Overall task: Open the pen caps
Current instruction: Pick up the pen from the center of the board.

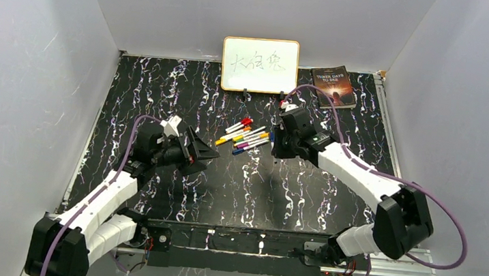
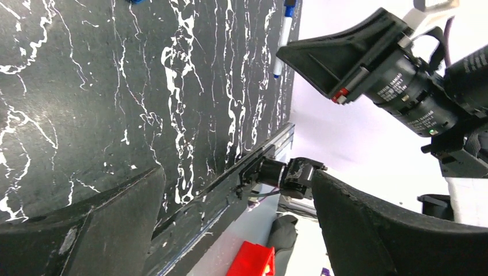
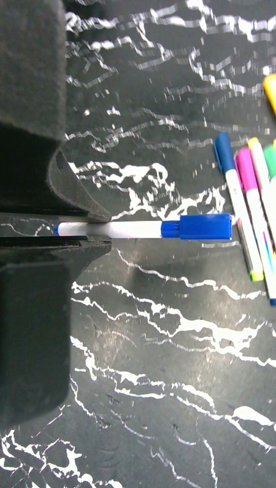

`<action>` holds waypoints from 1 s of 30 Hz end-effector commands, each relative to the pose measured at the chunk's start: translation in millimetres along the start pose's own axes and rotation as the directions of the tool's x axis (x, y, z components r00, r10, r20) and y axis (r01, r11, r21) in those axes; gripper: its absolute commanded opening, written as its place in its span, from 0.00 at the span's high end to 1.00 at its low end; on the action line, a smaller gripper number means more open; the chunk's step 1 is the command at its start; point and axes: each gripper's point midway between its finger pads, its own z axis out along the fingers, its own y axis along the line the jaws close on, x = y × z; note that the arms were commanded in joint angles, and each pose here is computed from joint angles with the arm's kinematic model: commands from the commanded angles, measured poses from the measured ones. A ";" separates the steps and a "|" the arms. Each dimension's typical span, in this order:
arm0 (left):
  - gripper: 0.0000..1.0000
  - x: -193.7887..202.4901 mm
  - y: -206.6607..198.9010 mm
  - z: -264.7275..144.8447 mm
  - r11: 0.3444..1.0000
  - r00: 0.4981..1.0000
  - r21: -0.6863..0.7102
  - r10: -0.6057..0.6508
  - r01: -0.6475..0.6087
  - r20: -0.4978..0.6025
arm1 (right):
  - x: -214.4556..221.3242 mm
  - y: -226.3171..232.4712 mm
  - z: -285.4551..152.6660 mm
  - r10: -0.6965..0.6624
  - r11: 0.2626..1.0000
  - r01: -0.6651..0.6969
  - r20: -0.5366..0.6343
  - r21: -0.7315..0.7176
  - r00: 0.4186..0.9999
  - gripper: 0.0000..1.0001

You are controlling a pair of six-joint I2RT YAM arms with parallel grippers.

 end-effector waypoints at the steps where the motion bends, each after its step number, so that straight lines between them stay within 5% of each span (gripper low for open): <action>1: 0.02 -4.3 -32.9 -1.5 0.987 1.000 0.158 -0.024 0.022 0.014 | -9.3 32.2 -26.8 -0.026 0.981 0.036 0.052 -0.190 0.998 1.00; 15: 0.02 -18.5 -48.3 14.1 0.971 0.996 0.230 -0.077 0.064 0.051 | -14.1 116.6 -71.1 0.029 0.847 0.015 0.074 -0.531 0.997 1.00; 30: 0.02 -22.4 -32.2 28.2 0.992 0.988 0.092 -0.094 0.082 0.125 | 3.7 173.0 -62.5 -0.058 0.908 0.077 0.058 -0.412 0.997 1.00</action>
